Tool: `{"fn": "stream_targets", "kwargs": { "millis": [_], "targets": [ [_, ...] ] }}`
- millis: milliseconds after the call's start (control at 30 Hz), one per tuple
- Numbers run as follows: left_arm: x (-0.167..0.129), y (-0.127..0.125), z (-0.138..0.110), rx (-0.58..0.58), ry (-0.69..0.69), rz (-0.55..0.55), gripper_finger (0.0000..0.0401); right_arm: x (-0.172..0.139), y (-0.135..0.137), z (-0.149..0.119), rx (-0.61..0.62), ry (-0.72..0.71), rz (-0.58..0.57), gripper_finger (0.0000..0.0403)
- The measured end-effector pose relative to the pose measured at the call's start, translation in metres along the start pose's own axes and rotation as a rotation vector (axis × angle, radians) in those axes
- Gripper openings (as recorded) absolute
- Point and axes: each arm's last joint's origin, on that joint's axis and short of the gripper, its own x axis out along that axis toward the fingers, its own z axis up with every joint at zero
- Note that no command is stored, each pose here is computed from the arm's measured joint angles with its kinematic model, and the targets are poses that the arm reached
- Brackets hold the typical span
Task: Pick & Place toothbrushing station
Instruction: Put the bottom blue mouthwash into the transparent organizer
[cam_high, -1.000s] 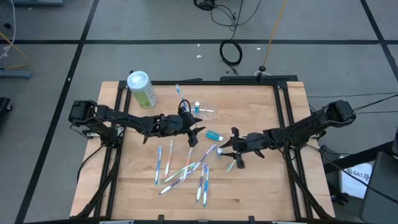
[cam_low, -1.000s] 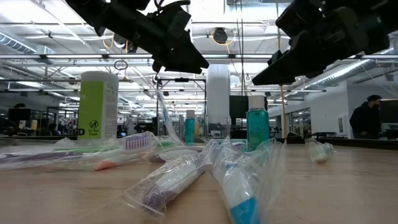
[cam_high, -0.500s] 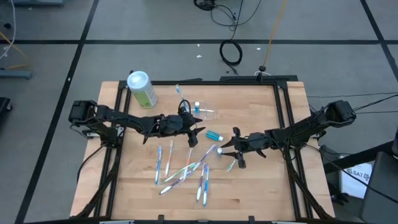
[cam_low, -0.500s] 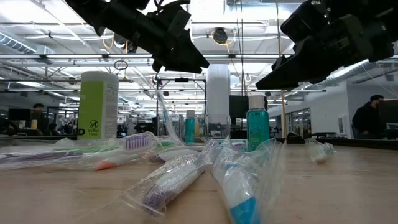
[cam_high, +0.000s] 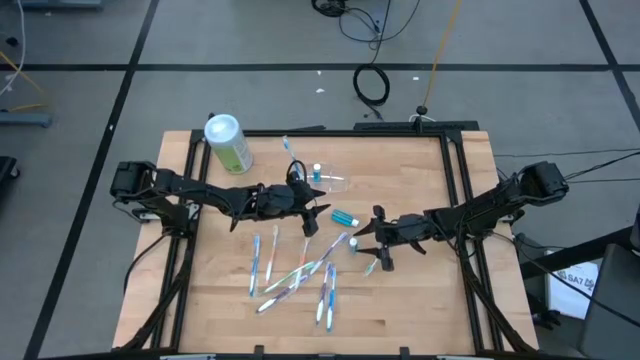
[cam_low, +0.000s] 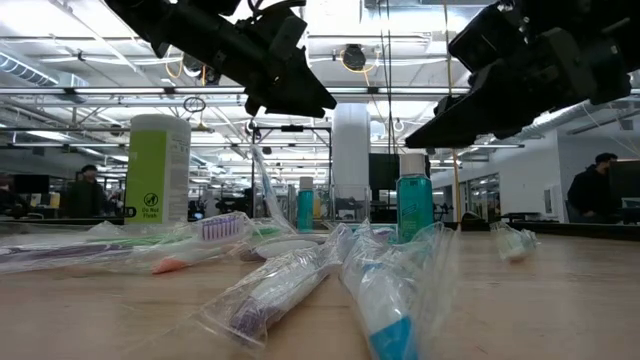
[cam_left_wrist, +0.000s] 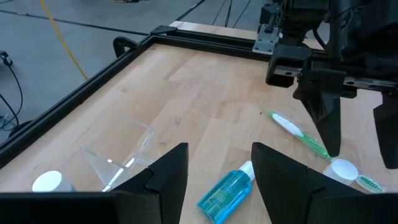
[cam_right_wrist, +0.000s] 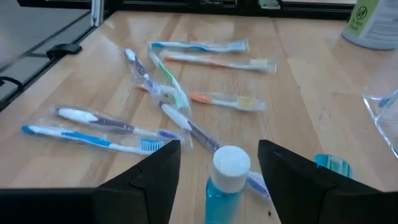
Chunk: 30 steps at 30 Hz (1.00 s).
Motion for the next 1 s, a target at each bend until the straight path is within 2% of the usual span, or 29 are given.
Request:
{"fn": "stream_targets", "kwargs": {
  "millis": [533,633,1000],
  "targets": [
    [0.0,0.0,0.0,-0.002,-0.001,0.0,0.0184,0.008,-0.001,-0.011,0.013,0.041,-0.03,0.0224],
    [0.0,0.0,0.0,-0.003,-0.004,0.0,0.0184,0.012,-0.001,-0.009,0.008,-0.003,-0.028,0.0223],
    [0.0,0.0,0.0,-0.003,-0.004,0.0,0.0184,0.021,0.0,-0.019,0.006,0.015,-0.029,0.022]
  ]
}}
